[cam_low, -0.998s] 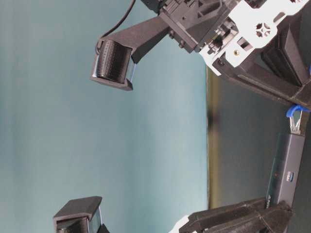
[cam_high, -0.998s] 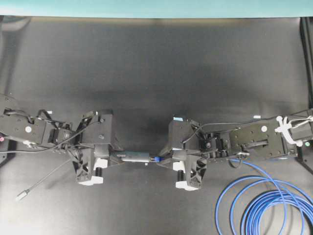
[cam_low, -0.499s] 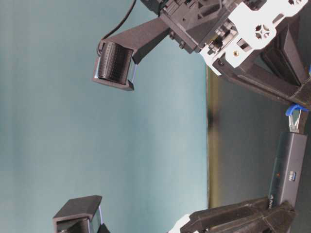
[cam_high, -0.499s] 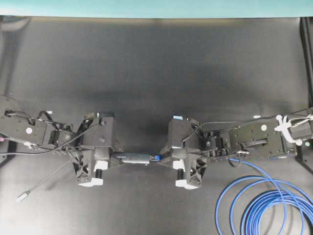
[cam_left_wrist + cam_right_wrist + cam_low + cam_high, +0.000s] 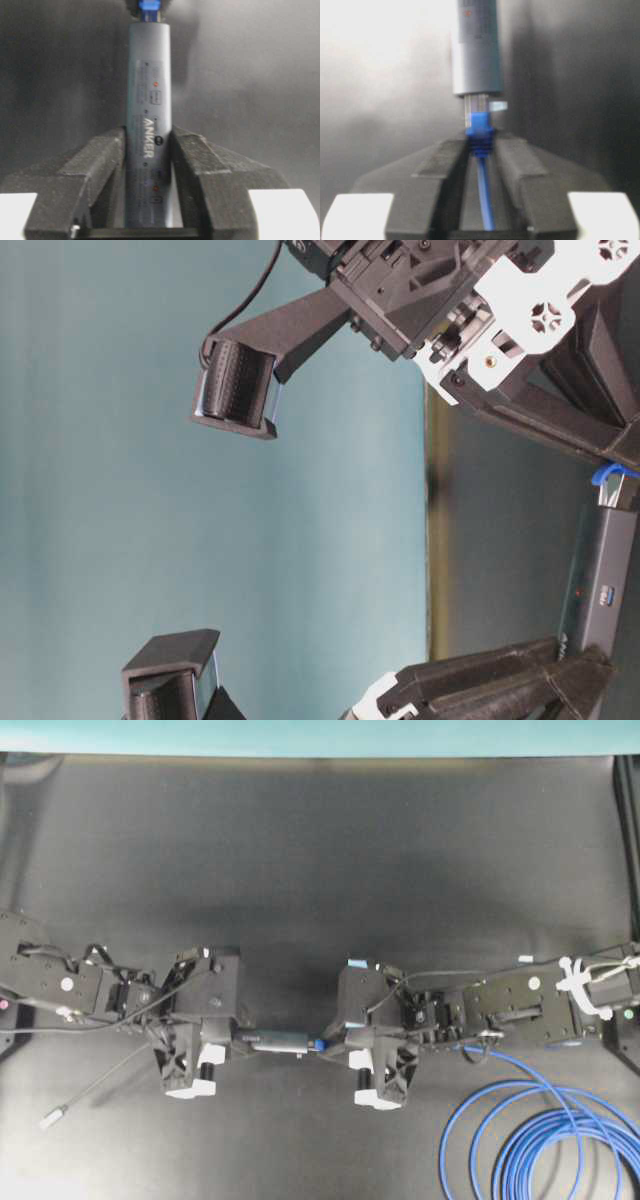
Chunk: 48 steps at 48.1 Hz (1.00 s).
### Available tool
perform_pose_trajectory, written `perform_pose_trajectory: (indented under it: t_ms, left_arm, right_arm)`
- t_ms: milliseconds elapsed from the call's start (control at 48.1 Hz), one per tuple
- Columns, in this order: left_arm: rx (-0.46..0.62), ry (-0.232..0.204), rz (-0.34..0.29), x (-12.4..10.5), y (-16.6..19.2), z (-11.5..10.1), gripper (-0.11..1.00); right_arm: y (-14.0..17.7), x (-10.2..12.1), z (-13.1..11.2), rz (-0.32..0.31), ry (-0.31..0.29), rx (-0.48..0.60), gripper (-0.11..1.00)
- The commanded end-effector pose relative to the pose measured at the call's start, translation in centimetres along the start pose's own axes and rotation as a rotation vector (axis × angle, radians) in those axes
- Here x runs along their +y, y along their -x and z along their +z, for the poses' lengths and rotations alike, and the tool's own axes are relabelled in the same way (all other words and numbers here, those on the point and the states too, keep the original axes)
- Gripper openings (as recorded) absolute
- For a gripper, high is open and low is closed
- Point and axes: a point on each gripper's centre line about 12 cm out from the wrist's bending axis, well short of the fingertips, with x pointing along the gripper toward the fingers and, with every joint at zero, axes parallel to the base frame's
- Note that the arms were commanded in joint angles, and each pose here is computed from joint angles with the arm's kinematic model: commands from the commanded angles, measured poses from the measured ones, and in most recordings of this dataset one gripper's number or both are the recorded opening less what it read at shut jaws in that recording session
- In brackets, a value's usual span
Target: Insert the LAN cable into the hub.
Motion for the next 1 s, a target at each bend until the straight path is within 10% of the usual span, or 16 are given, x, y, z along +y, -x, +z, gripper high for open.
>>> perform_pose_trajectory:
  t_ms: [0, 977]
  left_arm:
    - [-0.039, 0.005, 0.006, 0.3, -0.1, 1.4, 0.28]
    - [-0.073, -0.022, -0.008, -0.2, -2.3, 2.7, 0.28]
  right_arm:
    - [0.1, 0.6, 1.3, 0.014, 0.000, -0.036, 0.13]
    - [-1.3, -0.1, 5.3, 0.002, 0.035, -0.120, 0.13]
